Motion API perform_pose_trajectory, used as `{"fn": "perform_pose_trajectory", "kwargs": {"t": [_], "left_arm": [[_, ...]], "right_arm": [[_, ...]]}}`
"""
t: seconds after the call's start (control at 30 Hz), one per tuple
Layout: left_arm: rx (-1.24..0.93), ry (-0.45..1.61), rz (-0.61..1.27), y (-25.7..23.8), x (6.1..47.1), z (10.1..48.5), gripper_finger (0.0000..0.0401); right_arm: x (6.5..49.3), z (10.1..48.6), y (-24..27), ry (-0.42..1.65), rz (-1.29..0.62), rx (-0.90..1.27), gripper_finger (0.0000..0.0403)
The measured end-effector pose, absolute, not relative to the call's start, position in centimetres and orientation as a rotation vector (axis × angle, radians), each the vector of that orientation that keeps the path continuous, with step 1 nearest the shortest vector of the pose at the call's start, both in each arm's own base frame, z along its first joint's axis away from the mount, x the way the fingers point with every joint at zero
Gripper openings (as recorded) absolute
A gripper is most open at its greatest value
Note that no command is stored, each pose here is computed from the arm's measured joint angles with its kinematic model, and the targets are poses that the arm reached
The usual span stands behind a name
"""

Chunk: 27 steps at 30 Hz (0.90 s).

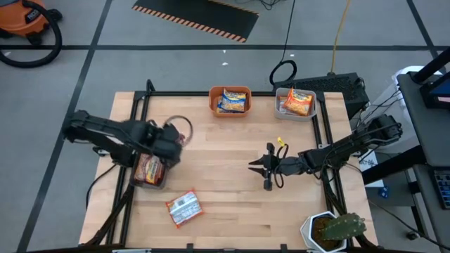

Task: Sort Maruchan noodles
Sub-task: Put the red noodle pack into the black bin

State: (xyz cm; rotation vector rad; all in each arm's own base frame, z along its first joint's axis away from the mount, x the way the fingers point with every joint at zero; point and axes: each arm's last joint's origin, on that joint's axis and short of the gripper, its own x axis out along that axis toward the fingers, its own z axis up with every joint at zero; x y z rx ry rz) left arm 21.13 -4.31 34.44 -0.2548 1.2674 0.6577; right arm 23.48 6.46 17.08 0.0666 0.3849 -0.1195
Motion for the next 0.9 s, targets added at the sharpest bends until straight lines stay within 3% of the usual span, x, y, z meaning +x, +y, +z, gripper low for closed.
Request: {"fn": "perform_pose_trajectory", "kwargs": {"t": [0.13,0.33,0.6,0.9], "left_arm": [[-0.329,1.201,0.706,-3.1,18.4,34.8,0.0122],[-0.452,1.307,0.794,-2.6,14.8,30.6,0.0122],[-0.442,1.412,0.806,-3.9,14.9,28.3,0.0122],[-0.46,1.385,0.857,-3.9,15.0,28.2,0.0122]], "right_arm": [[23.4,17.0,6.5,0.396,-0.12,0.063,0.0075],[23.3,16.7,6.5,0.426,-0.122,0.058,0.0075],[23.3,16.6,6.4,0.431,-0.125,0.056,0.0075],[23.4,16.7,6.2,0.42,-0.131,0.043,0.0075]]}}
